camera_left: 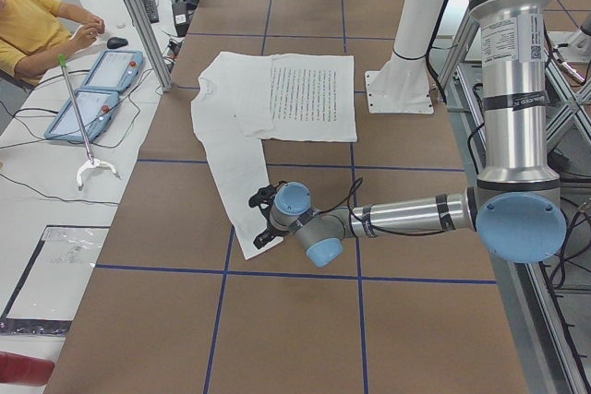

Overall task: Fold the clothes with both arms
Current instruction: 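Withdraw the right gripper while the left gripper reaches the other sleeve cuff, then grasp the cuff of the sleeve nearest the left gripper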

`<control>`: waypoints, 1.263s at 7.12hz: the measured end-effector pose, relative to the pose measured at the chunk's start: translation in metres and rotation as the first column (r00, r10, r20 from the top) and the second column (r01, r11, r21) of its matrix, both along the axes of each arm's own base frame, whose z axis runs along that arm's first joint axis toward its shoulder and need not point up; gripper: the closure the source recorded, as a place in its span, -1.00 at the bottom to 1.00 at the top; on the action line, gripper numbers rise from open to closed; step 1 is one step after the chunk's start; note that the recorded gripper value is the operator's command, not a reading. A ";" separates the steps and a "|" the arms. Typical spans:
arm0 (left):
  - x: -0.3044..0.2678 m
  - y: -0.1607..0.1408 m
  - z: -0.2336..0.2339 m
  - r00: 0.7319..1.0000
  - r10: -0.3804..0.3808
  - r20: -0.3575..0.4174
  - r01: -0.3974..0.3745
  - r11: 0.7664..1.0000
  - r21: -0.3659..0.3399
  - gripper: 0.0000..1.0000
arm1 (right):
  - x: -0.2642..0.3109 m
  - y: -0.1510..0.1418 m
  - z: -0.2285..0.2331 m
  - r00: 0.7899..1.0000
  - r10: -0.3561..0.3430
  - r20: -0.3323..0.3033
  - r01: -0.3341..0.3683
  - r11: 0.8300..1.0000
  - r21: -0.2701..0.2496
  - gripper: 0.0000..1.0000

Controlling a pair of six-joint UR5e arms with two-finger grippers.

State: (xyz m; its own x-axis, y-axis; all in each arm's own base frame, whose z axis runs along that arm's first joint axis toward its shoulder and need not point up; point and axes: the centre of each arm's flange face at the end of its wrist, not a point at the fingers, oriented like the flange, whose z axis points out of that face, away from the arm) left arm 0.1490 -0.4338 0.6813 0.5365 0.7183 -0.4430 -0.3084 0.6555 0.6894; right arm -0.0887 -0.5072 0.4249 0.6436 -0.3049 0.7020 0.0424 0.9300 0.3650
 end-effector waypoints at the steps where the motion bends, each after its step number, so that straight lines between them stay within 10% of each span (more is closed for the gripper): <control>1: 0.007 0.002 0.002 1.000 0.012 0.003 -0.012 1.000 -0.002 -0.71 | 0.000 0.000 0.001 1.000 0.000 -0.001 0.000 1.000 -0.003 -1.00; 3: 0.016 0.004 0.004 1.000 0.030 0.007 -0.030 1.000 -0.004 -0.32 | 0.000 0.000 0.004 1.000 0.000 -0.002 0.000 1.000 -0.007 -1.00; 7: 0.023 0.005 0.005 0.999 0.035 0.020 -0.035 0.999 0.000 -0.32 | 0.000 0.001 0.007 1.000 0.000 -0.004 -0.001 1.000 -0.014 -1.00; 9: 0.025 0.006 0.007 0.999 0.037 0.025 -0.037 0.999 0.001 0.41 | 0.001 0.001 0.009 1.000 0.001 -0.005 -0.001 1.000 -0.017 -1.00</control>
